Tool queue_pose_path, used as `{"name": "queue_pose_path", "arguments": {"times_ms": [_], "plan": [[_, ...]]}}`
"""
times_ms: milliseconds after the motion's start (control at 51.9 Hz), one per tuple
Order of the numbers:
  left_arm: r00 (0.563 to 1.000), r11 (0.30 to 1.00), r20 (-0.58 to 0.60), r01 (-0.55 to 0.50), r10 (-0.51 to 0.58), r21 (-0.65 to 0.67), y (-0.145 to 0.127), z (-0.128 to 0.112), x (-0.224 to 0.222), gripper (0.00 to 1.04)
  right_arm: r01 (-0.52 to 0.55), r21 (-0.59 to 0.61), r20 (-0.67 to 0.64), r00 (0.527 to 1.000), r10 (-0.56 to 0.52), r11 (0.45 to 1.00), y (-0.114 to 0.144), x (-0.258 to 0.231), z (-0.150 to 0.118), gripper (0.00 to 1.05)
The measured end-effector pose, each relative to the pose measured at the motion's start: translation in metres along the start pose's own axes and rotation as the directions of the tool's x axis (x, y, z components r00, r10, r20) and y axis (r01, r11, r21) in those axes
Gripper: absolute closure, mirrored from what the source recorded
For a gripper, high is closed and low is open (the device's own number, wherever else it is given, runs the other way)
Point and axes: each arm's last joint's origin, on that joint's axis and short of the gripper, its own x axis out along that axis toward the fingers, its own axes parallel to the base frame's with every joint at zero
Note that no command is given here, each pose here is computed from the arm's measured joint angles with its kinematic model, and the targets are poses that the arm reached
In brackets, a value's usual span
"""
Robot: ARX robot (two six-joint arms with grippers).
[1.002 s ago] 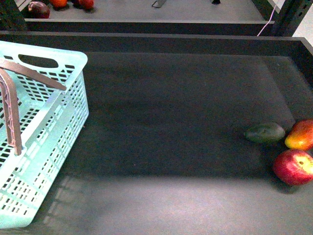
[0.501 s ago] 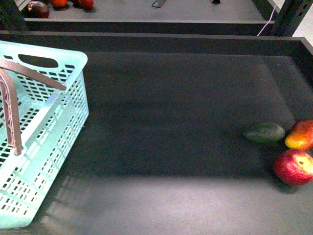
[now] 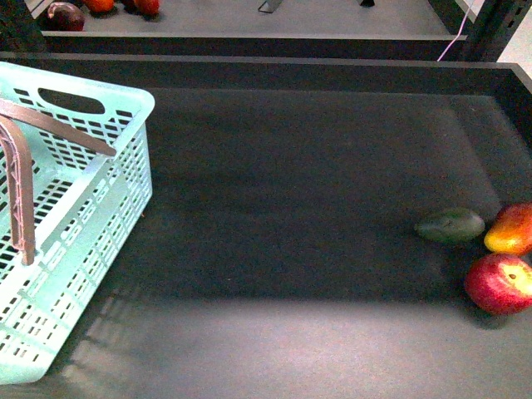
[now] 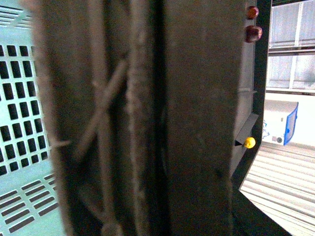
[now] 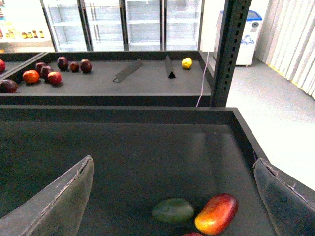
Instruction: Pick apple with right arm and hold basket with left
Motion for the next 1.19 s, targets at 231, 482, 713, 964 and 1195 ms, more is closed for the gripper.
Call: {"name": "queue_pose_path", "arguments": {"times_ms": [231, 482, 713, 964, 1195], "plan": [[1.000, 1.000, -0.016, -0.012, 0.012, -0.007, -0.013, -0.011, -0.013, 0.76, 0.000, 0.000, 0.000, 1.000, 0.000, 1.000, 0.000, 0.000, 0.000, 0.09], [0.990, 0.992, -0.086, 0.119, -0.116, 0.033, -0.063, -0.046, -0.072, 0.77, 0.000, 0.000, 0.000, 1.000, 0.000, 1.000, 0.000, 0.000, 0.000, 0.09], [0.970, 0.978, -0.201, 0.165, -0.137, 0.130, -0.086, -0.101, -0.088, 0.77, 0.000, 0.000, 0.000, 1.000, 0.000, 1.000, 0.000, 0.000, 0.000, 0.09], [0.945, 0.958, -0.295, 0.208, -0.143, 0.199, -0.106, -0.153, -0.098, 0.77, 0.000, 0.000, 0.000, 1.000, 0.000, 1.000, 0.000, 0.000, 0.000, 0.09], [0.902, 0.916, -0.403, 0.284, -0.154, 0.283, -0.125, -0.206, -0.122, 0.77, 0.000, 0.000, 0.000, 1.000, 0.000, 1.000, 0.000, 0.000, 0.000, 0.09]]}}
